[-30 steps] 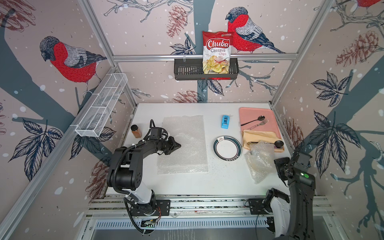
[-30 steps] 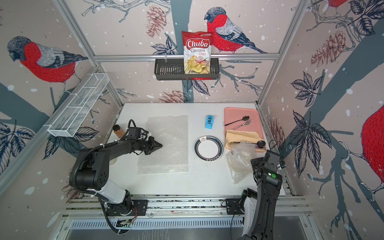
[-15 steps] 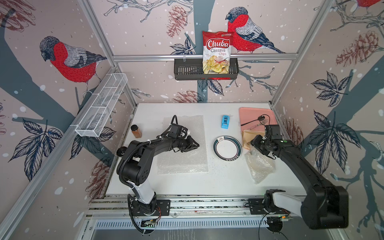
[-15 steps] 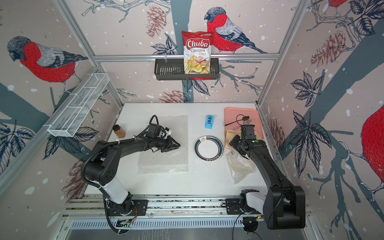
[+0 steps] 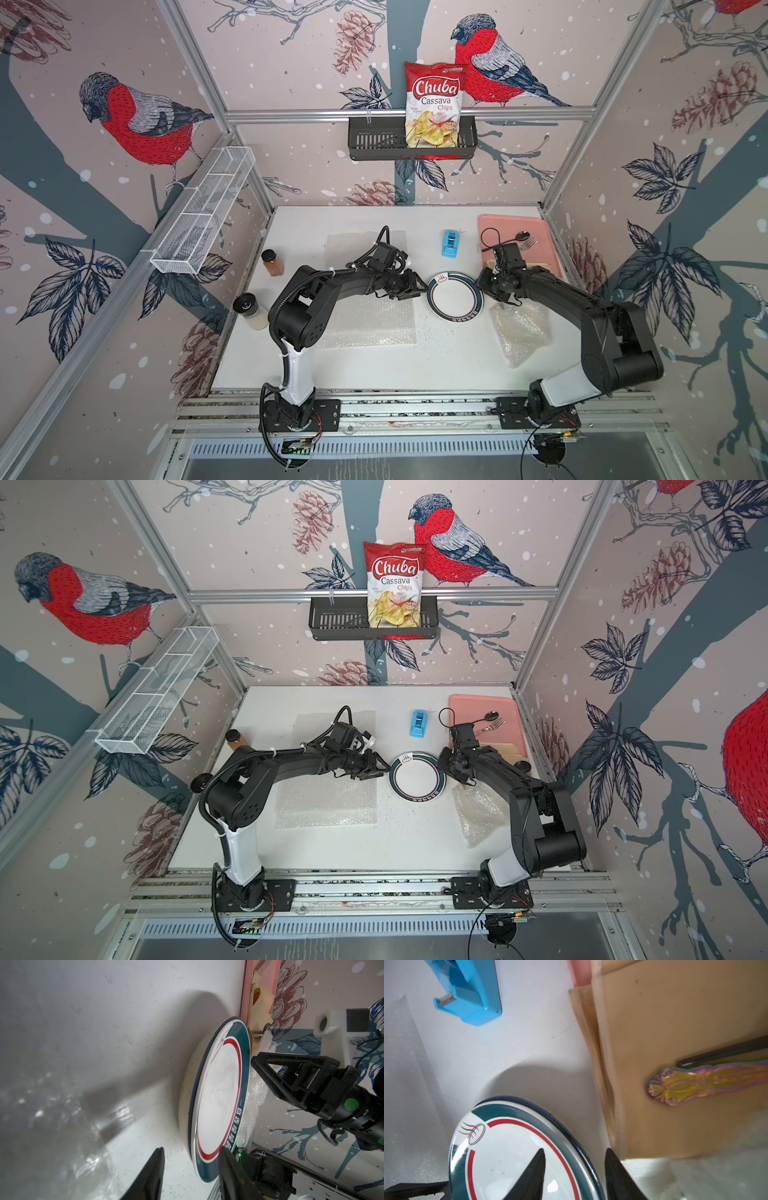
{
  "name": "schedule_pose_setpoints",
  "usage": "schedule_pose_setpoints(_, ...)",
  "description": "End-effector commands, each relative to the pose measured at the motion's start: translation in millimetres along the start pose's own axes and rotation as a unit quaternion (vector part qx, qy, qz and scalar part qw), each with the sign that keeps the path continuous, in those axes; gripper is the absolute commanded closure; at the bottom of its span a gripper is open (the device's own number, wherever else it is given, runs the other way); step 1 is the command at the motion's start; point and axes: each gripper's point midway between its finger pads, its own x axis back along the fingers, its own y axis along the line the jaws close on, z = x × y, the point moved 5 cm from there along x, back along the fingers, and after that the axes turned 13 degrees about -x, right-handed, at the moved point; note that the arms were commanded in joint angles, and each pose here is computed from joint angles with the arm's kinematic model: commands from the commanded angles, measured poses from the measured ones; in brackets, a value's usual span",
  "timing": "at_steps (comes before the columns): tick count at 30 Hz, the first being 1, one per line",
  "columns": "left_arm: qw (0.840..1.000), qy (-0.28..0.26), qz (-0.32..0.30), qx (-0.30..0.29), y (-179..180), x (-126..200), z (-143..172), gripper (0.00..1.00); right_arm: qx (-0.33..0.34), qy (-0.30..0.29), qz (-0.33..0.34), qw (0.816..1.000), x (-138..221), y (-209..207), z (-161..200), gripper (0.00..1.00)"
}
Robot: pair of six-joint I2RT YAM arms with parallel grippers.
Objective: Wrap dinner plates in bubble wrap
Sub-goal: Pick up the plate.
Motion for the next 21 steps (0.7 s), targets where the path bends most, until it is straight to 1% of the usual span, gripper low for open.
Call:
schedule_pose_setpoints(1,1.000,-0.001,-0.005,-0.003,1.0,-4.0,-3.9,0.55,0.011,0.003,-0.016,1.000,-7.3,8.8,3.4,0.55)
schedule_pose_setpoints(6,1.000,0.010,-0.014,0.000,5.4,-13.6,-2.8,0.57,0.017,0.015,-0.024,0.999,-15.5,14.5,9.4,0.57)
schedule_pose_setpoints(8,1.000,0.010,-0.015,0.001,5.2,-16.0,-3.8,0.59,0.021,0.015,-0.024,0.999,-15.7,16.7,9.6,0.57)
schedule_pose_setpoints(11,1.000,0.011,-0.021,0.002,6.4,-17.1,-4.4,0.69,0.025,0.015,-0.023,0.999,-14.1,17.6,8.0,0.57)
schedule_pose_setpoints(13,0.999,0.012,-0.032,0.002,7.7,-15.8,-3.7,0.80,0.027,0.012,-0.020,0.999,-12.4,17.5,7.2,0.57)
schedule_pose_setpoints(16,0.999,0.013,-0.042,-0.002,6.3,-12.9,-4.4,0.90,0.026,0.006,-0.017,0.999,-9.8,15.9,4.5,0.57)
schedule_pose_setpoints(21,0.999,0.013,-0.051,-0.013,0.8,-8.5,-9.0,0.96,0.023,0.003,-0.018,1.000,-6.6,14.3,2.1,0.57)
